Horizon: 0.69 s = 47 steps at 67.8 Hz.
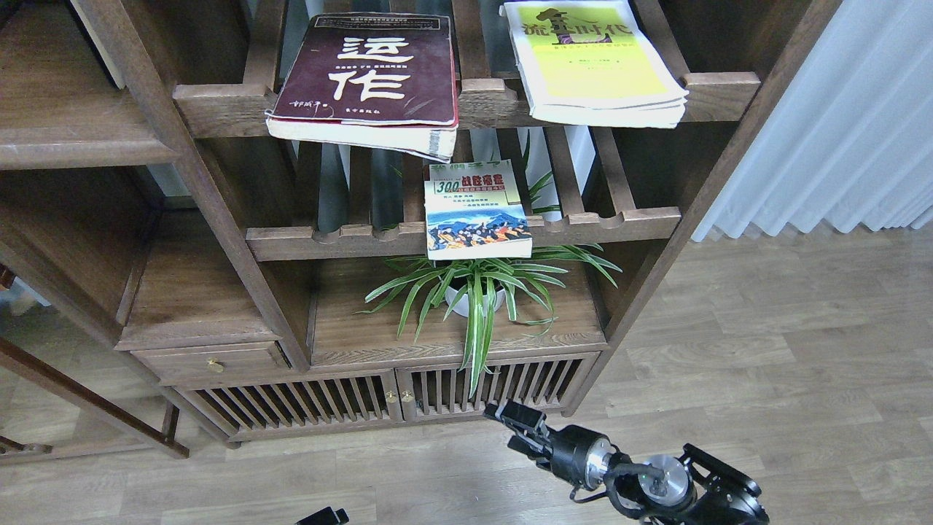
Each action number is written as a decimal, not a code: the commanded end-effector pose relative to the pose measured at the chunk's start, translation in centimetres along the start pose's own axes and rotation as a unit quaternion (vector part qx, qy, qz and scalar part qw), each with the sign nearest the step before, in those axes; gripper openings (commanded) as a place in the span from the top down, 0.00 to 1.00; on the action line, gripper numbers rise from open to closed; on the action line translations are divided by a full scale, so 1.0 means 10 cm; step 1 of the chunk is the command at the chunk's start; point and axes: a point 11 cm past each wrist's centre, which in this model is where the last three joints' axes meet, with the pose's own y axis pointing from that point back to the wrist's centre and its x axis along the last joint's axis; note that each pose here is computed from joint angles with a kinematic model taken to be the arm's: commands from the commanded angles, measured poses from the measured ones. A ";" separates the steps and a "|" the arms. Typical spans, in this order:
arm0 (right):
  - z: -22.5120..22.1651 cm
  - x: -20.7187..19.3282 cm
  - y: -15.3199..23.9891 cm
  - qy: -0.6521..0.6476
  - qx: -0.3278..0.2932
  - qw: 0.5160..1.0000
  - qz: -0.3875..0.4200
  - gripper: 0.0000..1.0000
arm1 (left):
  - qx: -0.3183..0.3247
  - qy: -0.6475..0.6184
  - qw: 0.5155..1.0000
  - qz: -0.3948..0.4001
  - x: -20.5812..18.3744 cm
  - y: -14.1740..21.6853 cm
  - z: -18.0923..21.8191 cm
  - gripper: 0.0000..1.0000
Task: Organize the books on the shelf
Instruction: 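Reach the right gripper to the colourful paperback on the middle shelf and grasp it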
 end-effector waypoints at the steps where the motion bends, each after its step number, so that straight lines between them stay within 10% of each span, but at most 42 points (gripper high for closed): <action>1: -0.08 -0.21 -0.05 0.001 0.010 1.000 -0.027 0.00 | 0.001 0.002 1.000 0.002 0.02 0.01 -0.02 0.00; 47: -0.54 -0.98 -0.19 0.011 0.053 0.995 -0.079 0.00 | 0.007 0.012 1.000 0.014 0.14 0.05 -0.13 0.00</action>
